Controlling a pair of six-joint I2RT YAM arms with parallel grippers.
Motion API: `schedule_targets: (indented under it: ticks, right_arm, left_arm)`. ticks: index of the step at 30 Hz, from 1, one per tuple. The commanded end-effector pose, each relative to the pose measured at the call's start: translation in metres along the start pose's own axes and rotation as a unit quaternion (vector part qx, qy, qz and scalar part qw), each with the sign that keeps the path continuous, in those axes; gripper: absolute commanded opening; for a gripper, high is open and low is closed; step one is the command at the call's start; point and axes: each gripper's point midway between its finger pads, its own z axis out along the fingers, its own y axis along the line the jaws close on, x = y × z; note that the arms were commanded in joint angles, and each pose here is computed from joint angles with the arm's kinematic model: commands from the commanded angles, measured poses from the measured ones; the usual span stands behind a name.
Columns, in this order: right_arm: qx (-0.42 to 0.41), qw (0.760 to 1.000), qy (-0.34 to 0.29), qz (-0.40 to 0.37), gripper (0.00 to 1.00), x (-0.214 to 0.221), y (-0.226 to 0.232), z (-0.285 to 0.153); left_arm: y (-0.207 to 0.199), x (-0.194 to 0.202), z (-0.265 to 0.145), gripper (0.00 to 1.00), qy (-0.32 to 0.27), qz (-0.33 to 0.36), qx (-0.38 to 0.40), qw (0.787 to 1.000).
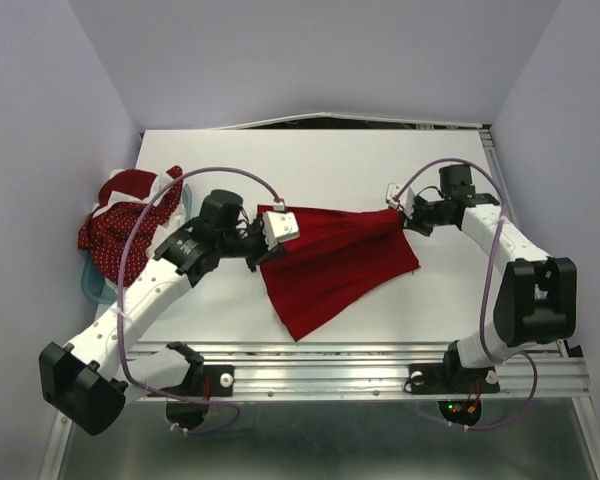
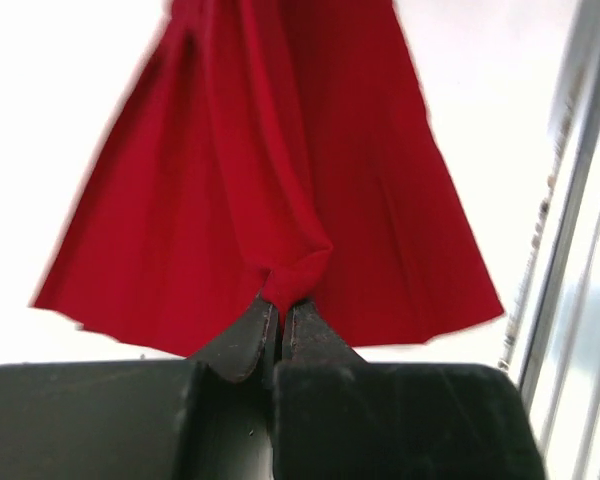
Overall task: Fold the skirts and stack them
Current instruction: Fold the skirt
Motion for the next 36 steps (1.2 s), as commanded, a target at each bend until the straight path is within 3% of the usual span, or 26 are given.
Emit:
schedule_targets:
  ticks: [1,10,13,14,15,16,17,18,19,20,21,25,26,29,34,36]
  right_arm:
    - [0.01,0.999,0.031,-0.035,0.01,0.027,0.006,-0.001]
    - [-0.028,0.994,0.045,-0.097,0.01,0.052,0.057,0.005]
    - [-0.033,0.993,0.05,-0.104,0.16,0.056,0.063,0.005]
    - [-0.033,0.993,0.051,-0.106,0.18,0.057,0.063,0.004]
    - [-0.036,0.992,0.049,-0.112,0.3,0.054,0.064,0.005]
    - [-0.034,0.992,0.047,-0.114,0.39,0.052,0.063,0.004]
    - [-0.033,0.992,0.048,-0.115,0.48,0.051,0.062,0.003]
    - [-0.032,0.992,0.046,-0.11,0.56,0.047,0.061,-0.001]
    - [-0.027,0.993,0.045,-0.106,0.71,0.043,0.059,-0.004]
    - [-0.016,0.995,0.039,-0.094,0.73,0.033,0.054,-0.012]
    - [-0.008,0.996,0.036,-0.086,0.78,0.027,0.05,-0.017]
    - [0.05,0.998,0.031,0.002,0.78,0.003,0.032,-0.043]
    - [0.069,0.995,0.035,0.06,0.77,0.0,0.028,-0.049]
    - [0.084,0.985,0.048,0.142,0.74,0.006,0.026,-0.057]
    - [0.079,0.924,0.069,0.367,0.63,0.027,0.042,-0.062]
    - [0.056,0.89,0.09,0.444,0.6,0.037,0.054,-0.056]
  left_arm:
    - [-0.027,0.03,0.017,0.0,0.032,0.0,0.012,0.999]
    - [-0.053,0.073,0.052,0.0,0.088,0.013,0.055,0.994]
    - [-0.06,0.085,0.06,0.0,0.114,0.013,0.079,0.99]
    - [-0.064,0.088,0.062,0.09,0.121,0.012,0.088,0.989]
    - [-0.068,0.088,0.061,0.17,0.126,0.016,0.098,0.987]
    - [-0.072,0.087,0.06,0.37,0.125,0.026,0.107,0.986]
    - [-0.075,0.084,0.057,0.38,0.121,0.028,0.11,0.986]
    - [-0.075,0.078,0.054,0.52,0.115,0.042,0.112,0.986]
    - [-0.077,0.075,0.049,0.6,0.114,0.048,0.114,0.986]
    - [-0.074,0.064,0.041,0.72,0.096,0.064,0.103,0.988]
    - [-0.068,0.054,0.035,0.74,0.091,0.073,0.088,0.989]
    - [-0.053,0.013,0.02,0.76,0.065,0.077,0.056,0.993]
    - [-0.051,0.009,0.024,0.75,0.066,0.068,0.057,0.994]
    - [-0.038,-0.017,0.038,0.73,0.051,0.026,0.039,0.998]
    - [-0.021,-0.057,0.079,0.7,0.009,-0.017,0.009,1.0]
    - [-0.018,-0.053,0.1,0.64,0.015,-0.049,-0.002,0.999]
